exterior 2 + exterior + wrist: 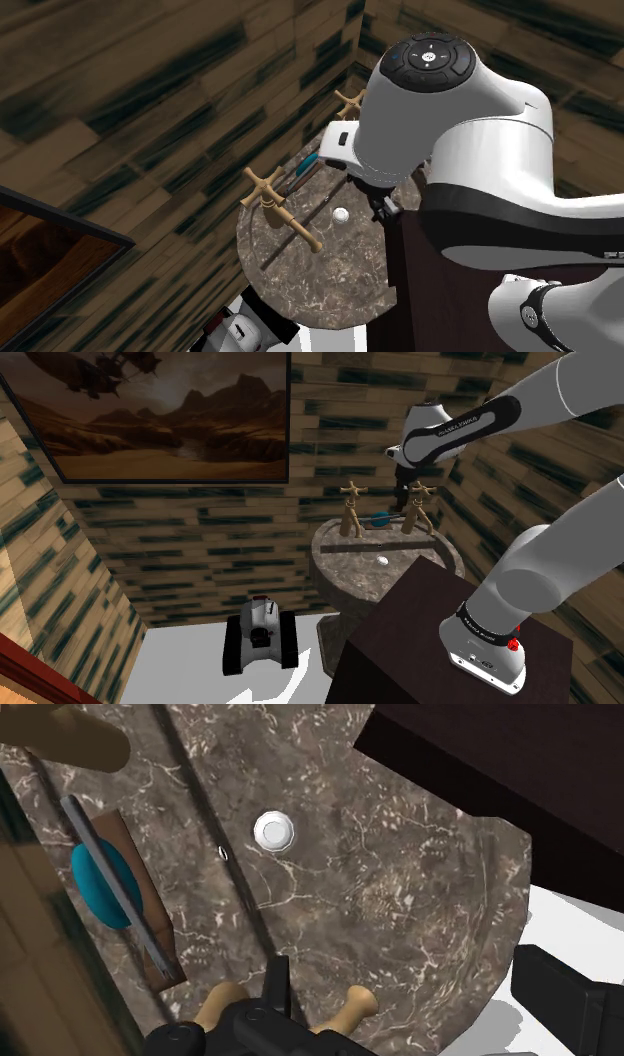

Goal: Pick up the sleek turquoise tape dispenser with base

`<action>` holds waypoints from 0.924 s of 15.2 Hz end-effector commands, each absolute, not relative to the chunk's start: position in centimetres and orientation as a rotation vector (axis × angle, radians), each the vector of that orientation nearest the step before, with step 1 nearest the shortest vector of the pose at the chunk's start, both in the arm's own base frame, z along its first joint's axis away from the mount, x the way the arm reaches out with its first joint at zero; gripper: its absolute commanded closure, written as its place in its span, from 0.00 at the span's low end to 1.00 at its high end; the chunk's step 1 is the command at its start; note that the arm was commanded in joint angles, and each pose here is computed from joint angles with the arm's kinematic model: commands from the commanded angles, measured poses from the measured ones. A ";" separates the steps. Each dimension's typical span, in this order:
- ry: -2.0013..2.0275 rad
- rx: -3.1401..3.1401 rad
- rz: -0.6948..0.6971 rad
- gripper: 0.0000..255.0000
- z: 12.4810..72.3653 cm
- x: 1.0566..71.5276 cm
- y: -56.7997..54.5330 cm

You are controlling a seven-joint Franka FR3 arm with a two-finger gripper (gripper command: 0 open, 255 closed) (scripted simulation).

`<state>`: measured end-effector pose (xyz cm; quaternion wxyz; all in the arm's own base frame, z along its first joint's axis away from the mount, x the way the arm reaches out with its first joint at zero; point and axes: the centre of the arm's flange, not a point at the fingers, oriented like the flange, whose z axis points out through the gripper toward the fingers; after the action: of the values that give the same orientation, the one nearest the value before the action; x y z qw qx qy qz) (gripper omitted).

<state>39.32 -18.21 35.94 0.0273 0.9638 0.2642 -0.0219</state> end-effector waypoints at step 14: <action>1.097 2.788 -0.100 0.00 22.6 47.2 -29.1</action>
<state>46.69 -28.57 23.63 0.0686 0.9308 0.3575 -0.0327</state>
